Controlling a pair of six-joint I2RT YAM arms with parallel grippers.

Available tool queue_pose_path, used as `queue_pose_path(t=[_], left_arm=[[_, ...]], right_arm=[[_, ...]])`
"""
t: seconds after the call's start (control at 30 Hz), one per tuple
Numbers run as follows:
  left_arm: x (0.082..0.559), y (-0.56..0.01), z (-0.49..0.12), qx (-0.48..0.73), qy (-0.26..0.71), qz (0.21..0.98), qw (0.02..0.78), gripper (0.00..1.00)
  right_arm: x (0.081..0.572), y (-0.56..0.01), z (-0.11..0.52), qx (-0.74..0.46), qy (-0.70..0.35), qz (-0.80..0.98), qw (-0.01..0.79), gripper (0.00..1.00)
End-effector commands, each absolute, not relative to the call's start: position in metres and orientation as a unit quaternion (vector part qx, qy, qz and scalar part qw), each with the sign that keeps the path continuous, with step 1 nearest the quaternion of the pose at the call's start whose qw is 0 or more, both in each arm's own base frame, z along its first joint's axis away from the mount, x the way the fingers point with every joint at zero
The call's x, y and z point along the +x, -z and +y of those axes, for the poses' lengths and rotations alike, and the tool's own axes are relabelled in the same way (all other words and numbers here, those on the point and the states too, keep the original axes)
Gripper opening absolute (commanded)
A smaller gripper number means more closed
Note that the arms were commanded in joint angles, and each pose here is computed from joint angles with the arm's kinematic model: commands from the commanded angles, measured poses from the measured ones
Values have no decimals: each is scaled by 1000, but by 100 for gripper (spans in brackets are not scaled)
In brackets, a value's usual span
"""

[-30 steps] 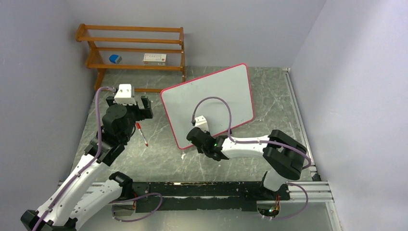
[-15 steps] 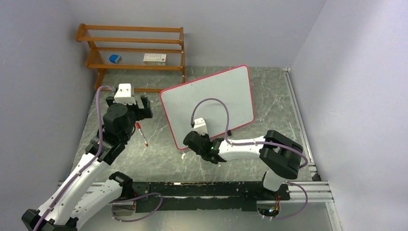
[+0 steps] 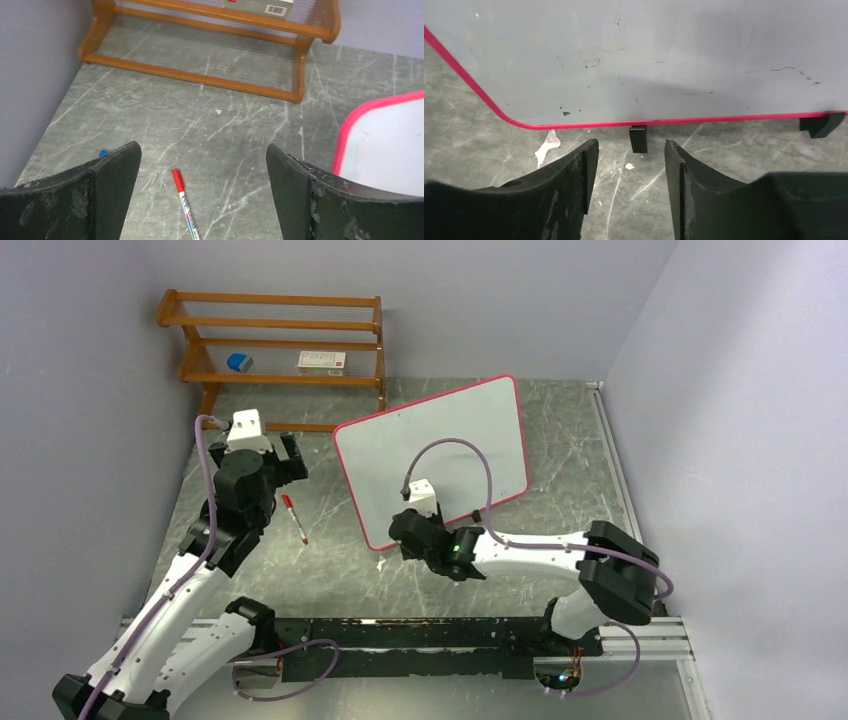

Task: Write a sentence on the whiteboard
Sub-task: Move the whiteboard to the center of the board, then open the whiteboard marker at the center of the board.

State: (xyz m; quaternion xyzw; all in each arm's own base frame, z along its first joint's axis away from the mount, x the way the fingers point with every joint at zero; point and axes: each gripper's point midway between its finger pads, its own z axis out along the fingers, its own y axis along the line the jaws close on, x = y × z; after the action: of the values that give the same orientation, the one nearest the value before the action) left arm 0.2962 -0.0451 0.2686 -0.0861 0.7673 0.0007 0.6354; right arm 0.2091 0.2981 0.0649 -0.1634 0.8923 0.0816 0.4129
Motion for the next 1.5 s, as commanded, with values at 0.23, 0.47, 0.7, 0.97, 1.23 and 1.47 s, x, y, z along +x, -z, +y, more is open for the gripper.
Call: queue_pose_path(t=[0.23,0.47,0.7,0.97,1.23,1.47], left_arm=[[308,-234,-9,-200,-56,796,569,99],[320,-177,1,-215,-56,861,457,98],[320,-104,-17,-194,-34,930,312,98],[305,-41,-23,-181,-22,961,208,87],[290,-18,-18,-174,-41,970,167,56],[279,0,-23,-178,-33,974,139,28]], right_arm=[[216,-117,260,-152,-93,858,482,78],[222,-150,227,-123,-80,834,532,93],[225,-179,195,-86,-78,804,583,97],[226,-186,186,-81,-70,798,594,98],[226,-184,185,-79,-73,795,597,98],[229,-189,187,-83,-64,792,602,98]])
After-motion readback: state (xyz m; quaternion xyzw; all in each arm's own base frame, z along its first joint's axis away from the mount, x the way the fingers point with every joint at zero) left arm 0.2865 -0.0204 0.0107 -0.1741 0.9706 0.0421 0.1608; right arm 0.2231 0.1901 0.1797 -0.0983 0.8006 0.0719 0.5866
